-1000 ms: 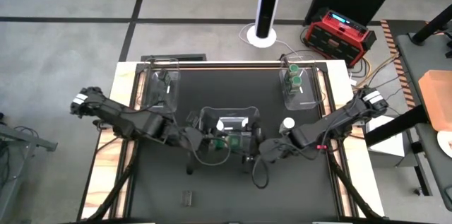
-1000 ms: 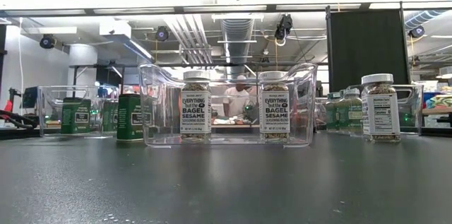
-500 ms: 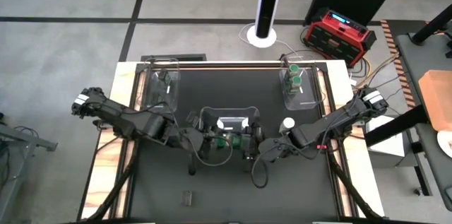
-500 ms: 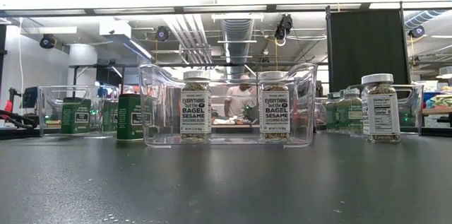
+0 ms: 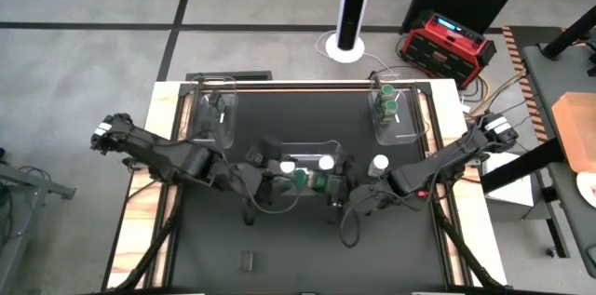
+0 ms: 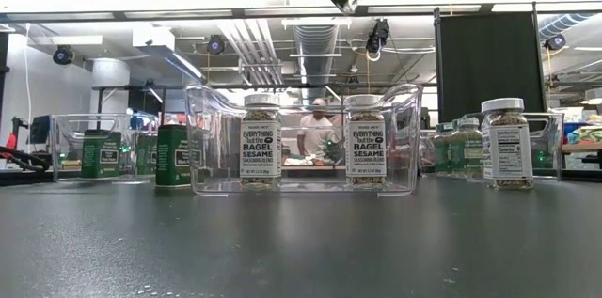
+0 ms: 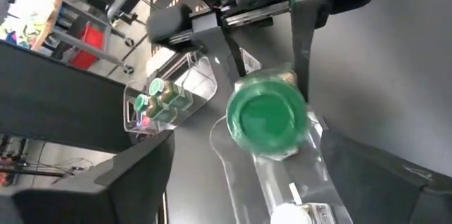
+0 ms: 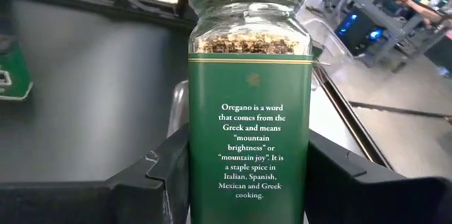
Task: Sort spices by type
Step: Put the green seasoning bottle into the top right transparent bin
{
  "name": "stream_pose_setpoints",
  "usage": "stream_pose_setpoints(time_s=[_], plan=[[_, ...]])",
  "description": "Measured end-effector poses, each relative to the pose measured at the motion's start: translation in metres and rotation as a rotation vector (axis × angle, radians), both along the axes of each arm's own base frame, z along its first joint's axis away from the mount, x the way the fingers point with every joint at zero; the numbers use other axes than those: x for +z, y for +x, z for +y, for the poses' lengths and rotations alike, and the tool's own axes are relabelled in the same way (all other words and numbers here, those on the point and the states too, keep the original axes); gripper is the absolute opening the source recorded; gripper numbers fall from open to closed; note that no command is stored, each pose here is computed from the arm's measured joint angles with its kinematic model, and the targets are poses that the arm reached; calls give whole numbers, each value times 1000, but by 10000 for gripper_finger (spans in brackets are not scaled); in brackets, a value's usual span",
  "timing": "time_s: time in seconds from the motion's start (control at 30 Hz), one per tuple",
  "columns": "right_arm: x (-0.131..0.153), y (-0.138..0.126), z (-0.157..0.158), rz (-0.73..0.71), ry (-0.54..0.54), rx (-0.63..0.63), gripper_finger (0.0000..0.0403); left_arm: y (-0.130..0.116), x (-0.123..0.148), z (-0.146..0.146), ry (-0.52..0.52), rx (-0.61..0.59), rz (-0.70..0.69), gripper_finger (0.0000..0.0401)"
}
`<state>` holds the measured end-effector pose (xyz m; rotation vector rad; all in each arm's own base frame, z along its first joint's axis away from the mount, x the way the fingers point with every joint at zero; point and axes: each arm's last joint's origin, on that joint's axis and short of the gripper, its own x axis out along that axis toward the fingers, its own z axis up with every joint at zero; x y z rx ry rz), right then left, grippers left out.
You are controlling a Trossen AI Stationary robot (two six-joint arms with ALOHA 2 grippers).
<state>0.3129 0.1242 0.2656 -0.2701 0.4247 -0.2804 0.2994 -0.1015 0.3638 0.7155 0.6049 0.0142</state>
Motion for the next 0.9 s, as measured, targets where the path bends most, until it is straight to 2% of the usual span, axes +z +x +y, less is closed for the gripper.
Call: stream_pose_setpoints(time_s=[0.1, 0.2, 0.3, 0.37, 0.7, 0.8, 0.9], plan=[[-9, -13, 2, -81, 7, -19, 187, -5, 3, 2, -38, 7, 1, 341], [-15, -25, 6, -214, 29, 11, 187, -8, 4, 1, -144, -44, 2, 340], [-17, -35, 13, -346, 21, 68, 187, -3, -5, -3, -239, -102, -33, 339], [-17, -38, 19, -396, 9, 107, 187, 1, -13, -5, -259, -108, -78, 337], [-22, -60, 67, -458, -21, 287, 187, 3, -56, -19, -367, -99, -326, 335], [-23, -63, 76, -496, -44, 310, 187, -3, -70, -26, -352, -91, -398, 335], [-25, -62, 79, -533, -94, 313, 187, -9, -81, -31, -380, -113, -503, 335]])
